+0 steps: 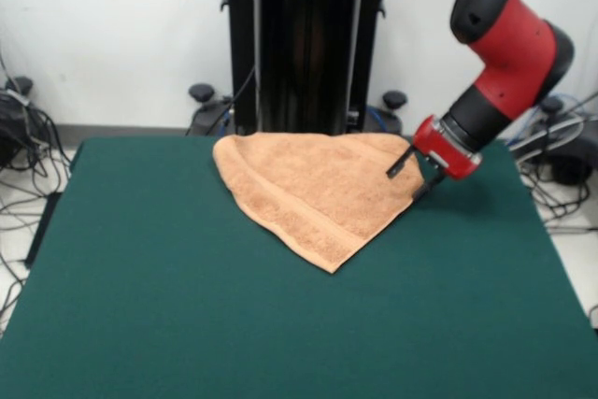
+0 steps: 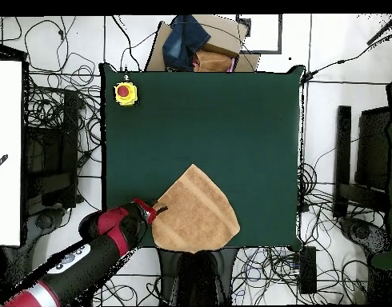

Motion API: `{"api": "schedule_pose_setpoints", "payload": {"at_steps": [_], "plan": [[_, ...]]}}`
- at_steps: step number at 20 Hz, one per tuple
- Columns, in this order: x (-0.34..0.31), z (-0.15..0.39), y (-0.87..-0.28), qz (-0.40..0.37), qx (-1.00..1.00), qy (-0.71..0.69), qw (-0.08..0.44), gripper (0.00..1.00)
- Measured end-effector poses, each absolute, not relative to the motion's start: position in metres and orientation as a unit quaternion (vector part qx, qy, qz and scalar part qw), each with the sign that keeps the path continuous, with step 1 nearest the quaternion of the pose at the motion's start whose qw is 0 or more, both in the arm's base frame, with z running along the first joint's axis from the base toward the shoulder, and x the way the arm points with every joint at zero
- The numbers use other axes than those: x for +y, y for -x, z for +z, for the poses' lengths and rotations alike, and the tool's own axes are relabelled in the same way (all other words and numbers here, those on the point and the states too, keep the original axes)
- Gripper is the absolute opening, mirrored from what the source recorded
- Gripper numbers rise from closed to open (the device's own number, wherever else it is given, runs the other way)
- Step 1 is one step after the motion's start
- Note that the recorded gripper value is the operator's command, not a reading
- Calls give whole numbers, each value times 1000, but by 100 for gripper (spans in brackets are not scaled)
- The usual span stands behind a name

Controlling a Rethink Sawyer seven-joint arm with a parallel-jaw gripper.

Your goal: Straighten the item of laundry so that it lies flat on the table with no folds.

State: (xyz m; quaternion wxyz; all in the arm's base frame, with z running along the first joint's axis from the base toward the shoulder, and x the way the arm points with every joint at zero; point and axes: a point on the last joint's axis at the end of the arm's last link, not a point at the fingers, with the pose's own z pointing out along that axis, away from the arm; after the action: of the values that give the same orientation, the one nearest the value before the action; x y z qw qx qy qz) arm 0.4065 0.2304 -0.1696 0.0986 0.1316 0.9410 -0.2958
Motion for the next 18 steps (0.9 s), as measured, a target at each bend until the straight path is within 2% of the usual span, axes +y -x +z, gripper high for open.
{"api": "schedule_pose_setpoints", "payload": {"at_steps": [18], "plan": [[240,-171,-400,-295,942,-121,102,100]]}}
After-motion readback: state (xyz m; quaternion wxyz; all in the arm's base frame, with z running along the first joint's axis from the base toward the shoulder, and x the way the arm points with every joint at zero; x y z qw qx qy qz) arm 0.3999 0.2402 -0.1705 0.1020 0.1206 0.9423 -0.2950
